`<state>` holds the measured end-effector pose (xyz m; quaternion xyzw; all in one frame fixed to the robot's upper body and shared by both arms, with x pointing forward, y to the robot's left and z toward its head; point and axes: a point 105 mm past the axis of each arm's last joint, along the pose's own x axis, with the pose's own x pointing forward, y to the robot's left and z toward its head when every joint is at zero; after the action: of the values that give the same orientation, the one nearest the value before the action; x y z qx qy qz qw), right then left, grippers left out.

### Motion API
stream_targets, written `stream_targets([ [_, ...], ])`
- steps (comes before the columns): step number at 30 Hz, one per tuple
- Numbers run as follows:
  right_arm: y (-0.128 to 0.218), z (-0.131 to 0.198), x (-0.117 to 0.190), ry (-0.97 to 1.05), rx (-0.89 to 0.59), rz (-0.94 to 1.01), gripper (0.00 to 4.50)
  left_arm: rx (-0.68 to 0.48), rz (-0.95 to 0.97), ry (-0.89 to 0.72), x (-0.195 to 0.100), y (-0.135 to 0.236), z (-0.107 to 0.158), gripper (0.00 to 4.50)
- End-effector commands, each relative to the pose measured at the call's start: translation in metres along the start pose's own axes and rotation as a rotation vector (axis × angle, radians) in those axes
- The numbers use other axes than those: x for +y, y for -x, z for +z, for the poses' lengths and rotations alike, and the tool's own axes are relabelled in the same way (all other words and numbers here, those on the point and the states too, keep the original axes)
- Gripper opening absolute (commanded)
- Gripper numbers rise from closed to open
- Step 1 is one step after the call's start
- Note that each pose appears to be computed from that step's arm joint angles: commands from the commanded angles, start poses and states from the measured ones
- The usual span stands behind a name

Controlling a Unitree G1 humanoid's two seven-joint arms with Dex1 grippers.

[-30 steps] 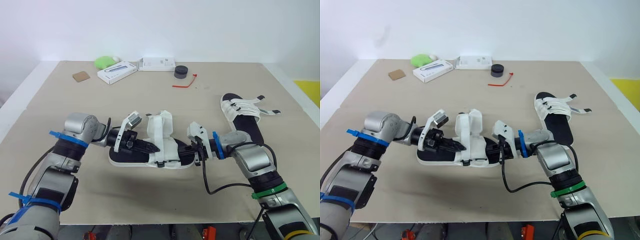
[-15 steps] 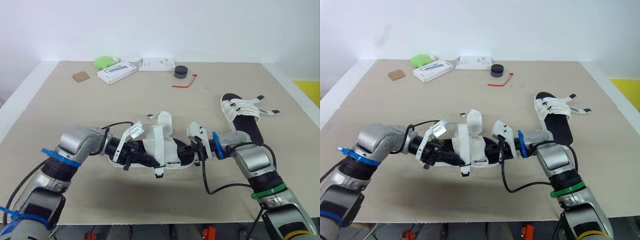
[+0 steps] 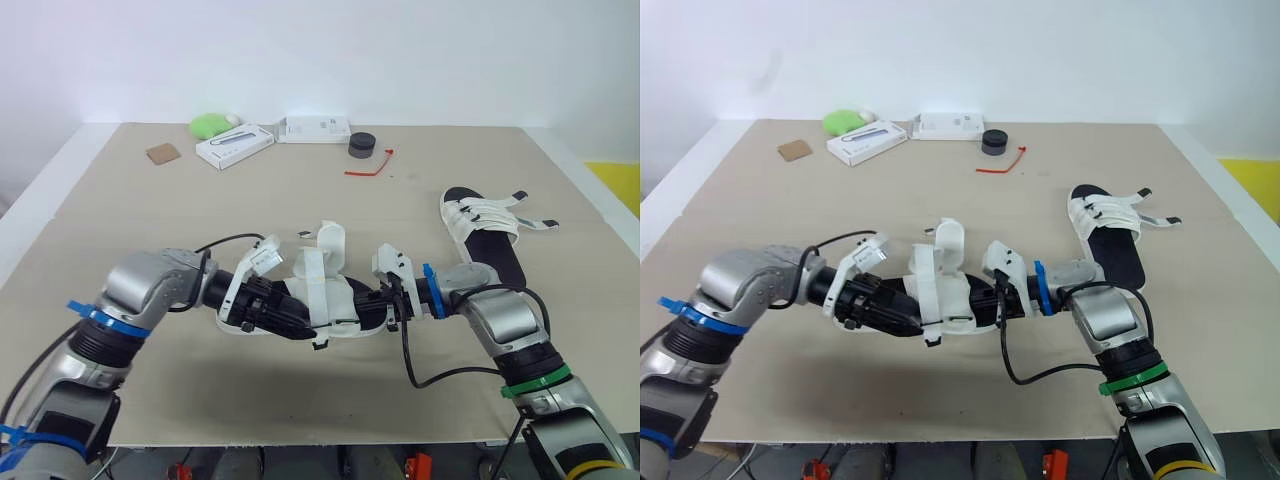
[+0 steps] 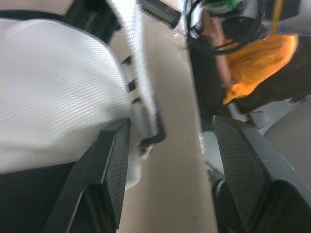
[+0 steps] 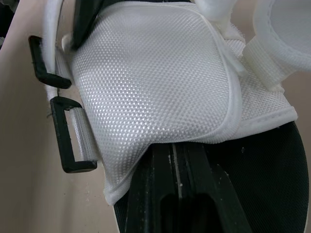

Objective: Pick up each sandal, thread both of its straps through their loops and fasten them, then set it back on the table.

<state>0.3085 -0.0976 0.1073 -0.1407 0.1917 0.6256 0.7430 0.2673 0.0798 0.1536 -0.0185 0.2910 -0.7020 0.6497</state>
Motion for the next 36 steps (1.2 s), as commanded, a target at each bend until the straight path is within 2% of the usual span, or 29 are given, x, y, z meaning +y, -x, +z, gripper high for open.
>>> stream_targets([
  [1, -0.009, -0.031, 0.008, -0.098, 0.085, 0.03, 0.0, 0.01, -0.019, -0.113, -0.021, 0.021, 0.01, 2.79],
  [4, -0.009, -0.031, 0.008, -0.1, 0.086, 0.032, 0.0, 0.038, -0.075, -0.148, -0.039, 0.03, 0.006, 2.79],
  [7, -0.009, -0.031, 0.008, -0.1, 0.089, 0.036, 0.0, 0.062, -0.147, -0.153, -0.056, 0.028, -0.01, 2.79],
  [11, -0.01, -0.03, 0.008, -0.098, 0.088, 0.039, 0.0, 0.113, -0.091, -0.18, -0.049, 0.012, -0.046, 2.79],
  [13, -0.01, -0.029, 0.008, -0.098, 0.086, 0.04, 0.0, 0.137, 0.009, -0.194, -0.033, 0.002, -0.065, 2.79],
  [15, -0.01, -0.029, 0.008, -0.098, 0.085, 0.04, 0.0, 0.121, 0.073, -0.187, -0.021, -0.004, -0.073, 2.79],
  [24, -0.008, -0.03, 0.008, -0.102, 0.089, 0.035, 0.0, -0.013, 0.237, -0.146, 0.015, -0.018, -0.069, 2.79],
  [36, -0.006, -0.029, 0.007, -0.102, 0.09, 0.023, 0.0, -0.086, 0.255, -0.123, 0.027, -0.035, -0.047, 2.79],
])
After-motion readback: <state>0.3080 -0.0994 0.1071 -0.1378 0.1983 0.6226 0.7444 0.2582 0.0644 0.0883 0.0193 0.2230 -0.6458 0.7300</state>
